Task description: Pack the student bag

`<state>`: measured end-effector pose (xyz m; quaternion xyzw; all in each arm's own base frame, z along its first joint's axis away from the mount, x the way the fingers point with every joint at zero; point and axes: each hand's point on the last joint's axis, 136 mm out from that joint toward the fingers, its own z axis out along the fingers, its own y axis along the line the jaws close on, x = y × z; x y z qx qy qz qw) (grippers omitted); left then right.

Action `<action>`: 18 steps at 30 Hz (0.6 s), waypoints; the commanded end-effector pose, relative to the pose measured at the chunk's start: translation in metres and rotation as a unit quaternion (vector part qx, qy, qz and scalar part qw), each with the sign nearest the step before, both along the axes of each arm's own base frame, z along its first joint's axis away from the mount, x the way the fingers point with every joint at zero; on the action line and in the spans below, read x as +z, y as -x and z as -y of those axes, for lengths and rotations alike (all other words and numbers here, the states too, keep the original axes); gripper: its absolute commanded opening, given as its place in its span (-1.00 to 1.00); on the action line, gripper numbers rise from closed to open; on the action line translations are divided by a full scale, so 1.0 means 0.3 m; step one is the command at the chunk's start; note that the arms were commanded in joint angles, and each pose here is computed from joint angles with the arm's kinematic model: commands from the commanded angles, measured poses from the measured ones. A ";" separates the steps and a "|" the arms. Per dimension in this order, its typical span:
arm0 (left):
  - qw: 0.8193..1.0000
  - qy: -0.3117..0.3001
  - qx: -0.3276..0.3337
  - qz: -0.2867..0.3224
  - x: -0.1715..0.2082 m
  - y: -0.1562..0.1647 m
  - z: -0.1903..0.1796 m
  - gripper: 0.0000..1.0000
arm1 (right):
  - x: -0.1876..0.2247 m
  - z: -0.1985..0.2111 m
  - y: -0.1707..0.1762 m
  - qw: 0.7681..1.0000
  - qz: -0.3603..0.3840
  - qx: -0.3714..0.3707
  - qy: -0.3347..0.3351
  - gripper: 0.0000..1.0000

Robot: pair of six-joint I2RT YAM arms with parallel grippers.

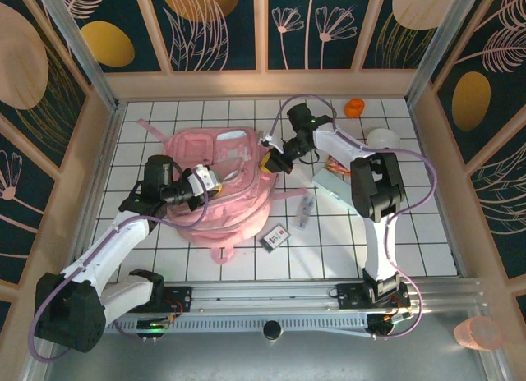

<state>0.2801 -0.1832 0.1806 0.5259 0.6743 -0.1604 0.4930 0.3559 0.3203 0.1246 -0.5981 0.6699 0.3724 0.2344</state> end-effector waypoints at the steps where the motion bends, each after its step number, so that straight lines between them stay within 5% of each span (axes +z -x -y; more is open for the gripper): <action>1: 0.997 0.003 0.040 0.072 0.093 -0.085 -0.020 -1.00 | 0.109 -0.009 0.036 1.000 -0.004 -0.020 -0.014 -1.00; 11: 0.992 -0.024 0.103 0.066 0.062 -0.167 -0.068 -1.00 | 0.159 -0.017 0.130 0.995 -0.079 -0.066 0.001 -1.00; 18: 0.996 -0.003 0.065 0.059 0.069 -0.135 -0.025 -1.00 | 0.124 -0.036 0.196 0.988 -0.134 -0.077 0.004 -1.00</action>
